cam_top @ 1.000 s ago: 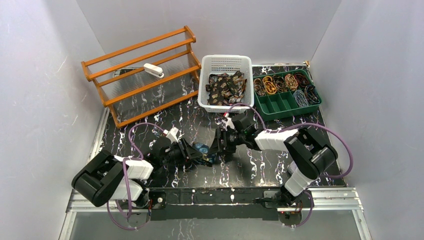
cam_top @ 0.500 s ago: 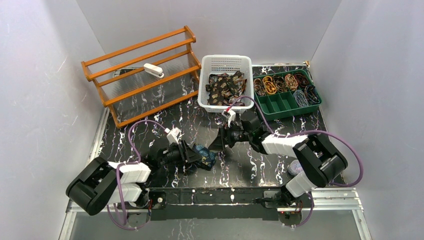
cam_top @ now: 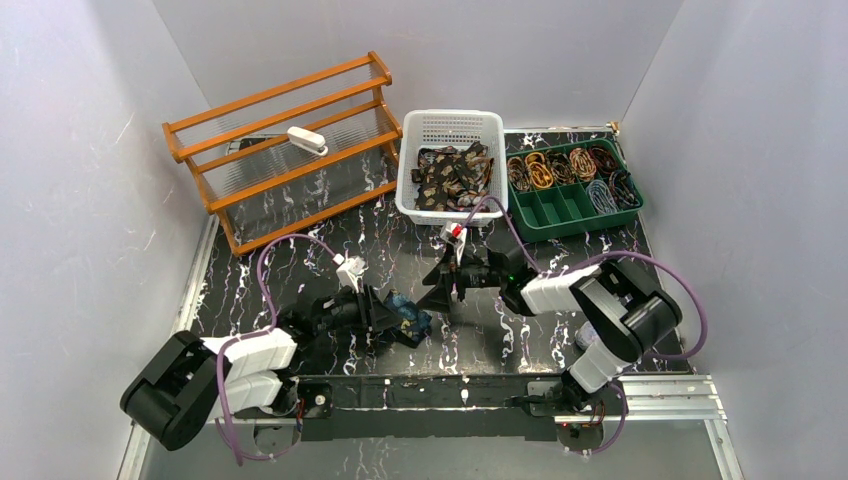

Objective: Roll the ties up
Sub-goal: Pick up the tie at the center of the board.

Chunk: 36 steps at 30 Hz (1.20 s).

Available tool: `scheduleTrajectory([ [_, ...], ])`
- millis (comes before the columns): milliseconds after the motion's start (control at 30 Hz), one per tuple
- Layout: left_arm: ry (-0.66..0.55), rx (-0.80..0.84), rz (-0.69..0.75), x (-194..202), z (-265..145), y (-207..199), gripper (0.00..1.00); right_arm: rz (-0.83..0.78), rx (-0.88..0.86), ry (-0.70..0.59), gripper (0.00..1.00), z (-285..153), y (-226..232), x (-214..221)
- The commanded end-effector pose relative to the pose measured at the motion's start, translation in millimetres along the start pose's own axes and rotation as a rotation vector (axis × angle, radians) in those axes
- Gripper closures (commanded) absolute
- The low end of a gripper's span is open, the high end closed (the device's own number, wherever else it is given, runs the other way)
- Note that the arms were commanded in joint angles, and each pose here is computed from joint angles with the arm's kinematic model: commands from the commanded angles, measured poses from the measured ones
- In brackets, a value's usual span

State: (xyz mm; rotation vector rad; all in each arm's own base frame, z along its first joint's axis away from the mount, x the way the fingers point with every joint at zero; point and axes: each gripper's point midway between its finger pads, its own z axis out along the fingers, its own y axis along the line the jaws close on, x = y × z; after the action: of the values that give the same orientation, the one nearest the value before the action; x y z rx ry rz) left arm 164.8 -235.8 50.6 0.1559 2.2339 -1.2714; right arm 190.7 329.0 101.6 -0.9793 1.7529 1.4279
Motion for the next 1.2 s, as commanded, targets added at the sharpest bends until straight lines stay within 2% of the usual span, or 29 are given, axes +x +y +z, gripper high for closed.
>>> scheduleTrajectory([
  [0, 0.010, 0.030, 0.098, -6, 0, -10, 0.65, -0.117, -0.104, -0.031, 0.06, 9, 9, -17],
  [267, -0.019, 0.030, 0.151, -13, 0, -10, 0.67, -0.082, -0.154, 0.080, 0.05, 21, 2, -4],
  [567, -0.078, 0.067, 0.213, -19, -3, -15, 0.68, -0.134, -0.205, 0.159, 0.04, 20, 2, 11],
  [833, -0.073, 0.066, 0.233, -13, -2, -11, 0.68, -0.260, -0.171, 0.136, 0.03, 24, -7, -4],
  [1100, -0.090, 0.063, 0.240, -17, -2, -13, 0.70, -0.224, -0.045, 0.065, 0.01, 16, -10, -44],
  [1167, -0.093, 0.057, 0.234, -18, -1, -12, 0.71, -0.205, -0.144, 0.079, 0.01, 8, 2, -42],
])
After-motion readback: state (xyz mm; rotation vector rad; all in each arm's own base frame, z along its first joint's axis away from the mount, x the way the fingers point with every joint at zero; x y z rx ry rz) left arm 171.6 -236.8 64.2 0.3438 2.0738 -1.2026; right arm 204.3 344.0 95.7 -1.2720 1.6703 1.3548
